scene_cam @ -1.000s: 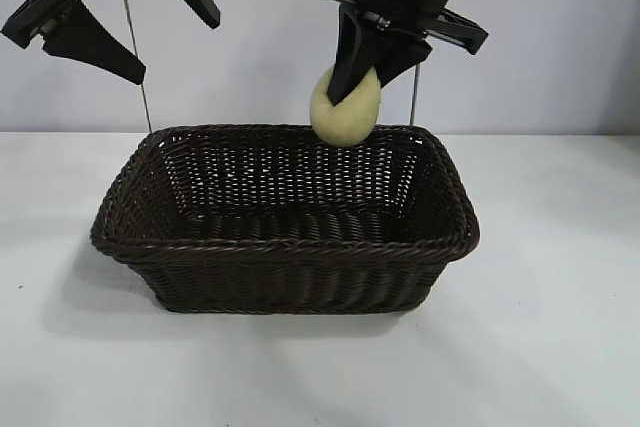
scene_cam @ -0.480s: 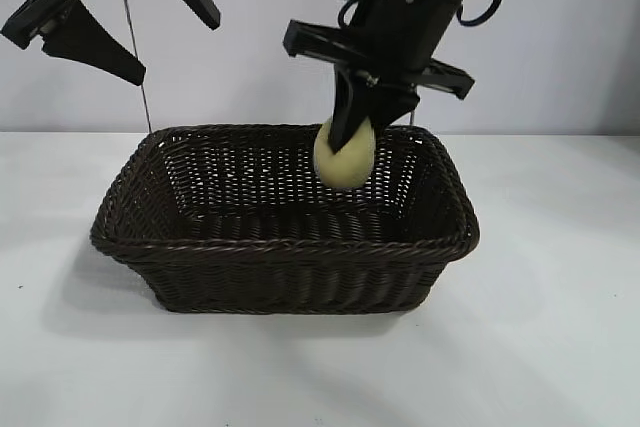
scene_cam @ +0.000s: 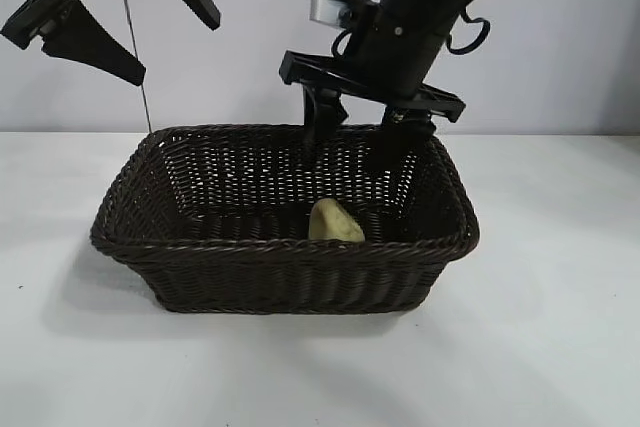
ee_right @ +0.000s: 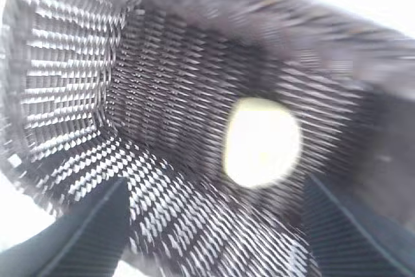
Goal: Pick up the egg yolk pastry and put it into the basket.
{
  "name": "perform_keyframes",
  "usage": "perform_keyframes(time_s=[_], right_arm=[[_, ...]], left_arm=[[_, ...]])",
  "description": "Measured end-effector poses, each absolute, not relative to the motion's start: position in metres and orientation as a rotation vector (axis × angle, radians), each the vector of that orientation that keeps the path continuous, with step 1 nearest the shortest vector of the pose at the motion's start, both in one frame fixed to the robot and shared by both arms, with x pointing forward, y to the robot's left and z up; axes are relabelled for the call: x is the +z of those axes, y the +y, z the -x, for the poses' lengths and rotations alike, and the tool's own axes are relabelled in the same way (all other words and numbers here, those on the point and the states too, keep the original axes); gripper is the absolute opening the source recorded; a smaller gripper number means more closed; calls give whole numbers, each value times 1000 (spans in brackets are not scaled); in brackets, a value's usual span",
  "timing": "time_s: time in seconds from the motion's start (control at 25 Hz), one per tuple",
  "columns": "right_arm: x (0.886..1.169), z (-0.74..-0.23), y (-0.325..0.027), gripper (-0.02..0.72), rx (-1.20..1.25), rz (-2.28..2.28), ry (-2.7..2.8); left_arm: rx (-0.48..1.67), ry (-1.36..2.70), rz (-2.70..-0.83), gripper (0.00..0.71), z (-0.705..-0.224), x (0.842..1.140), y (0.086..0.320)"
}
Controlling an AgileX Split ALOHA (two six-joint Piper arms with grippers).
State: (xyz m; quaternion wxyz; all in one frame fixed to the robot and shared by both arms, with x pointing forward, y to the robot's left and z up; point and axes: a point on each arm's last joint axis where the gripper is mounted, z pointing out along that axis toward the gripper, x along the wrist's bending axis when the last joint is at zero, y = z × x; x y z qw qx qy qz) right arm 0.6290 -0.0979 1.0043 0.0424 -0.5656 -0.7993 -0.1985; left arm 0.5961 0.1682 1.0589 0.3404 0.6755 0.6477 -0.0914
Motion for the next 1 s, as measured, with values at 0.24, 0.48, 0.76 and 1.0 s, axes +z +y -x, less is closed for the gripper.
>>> perform_keyframes(time_s=[0.24, 0.48, 0.76, 1.0], right_arm=[[1050, -632, -123, 538, -660, 1741, -2434], [1074, -641, -184, 538, -677, 1883, -2352], [1075, -646, -203, 538, -702, 1939, -2272], [1075, -645, -200, 538, -697, 1925, -2280]], left_arm=[[-243, 1686, -1764, 585, -595, 1059, 168], [-242, 1686, -1765, 585, -595, 1059, 168], [-240, 1686, -1768, 585, -595, 1058, 168], [-238, 1686, -1770, 585, -595, 1058, 169]])
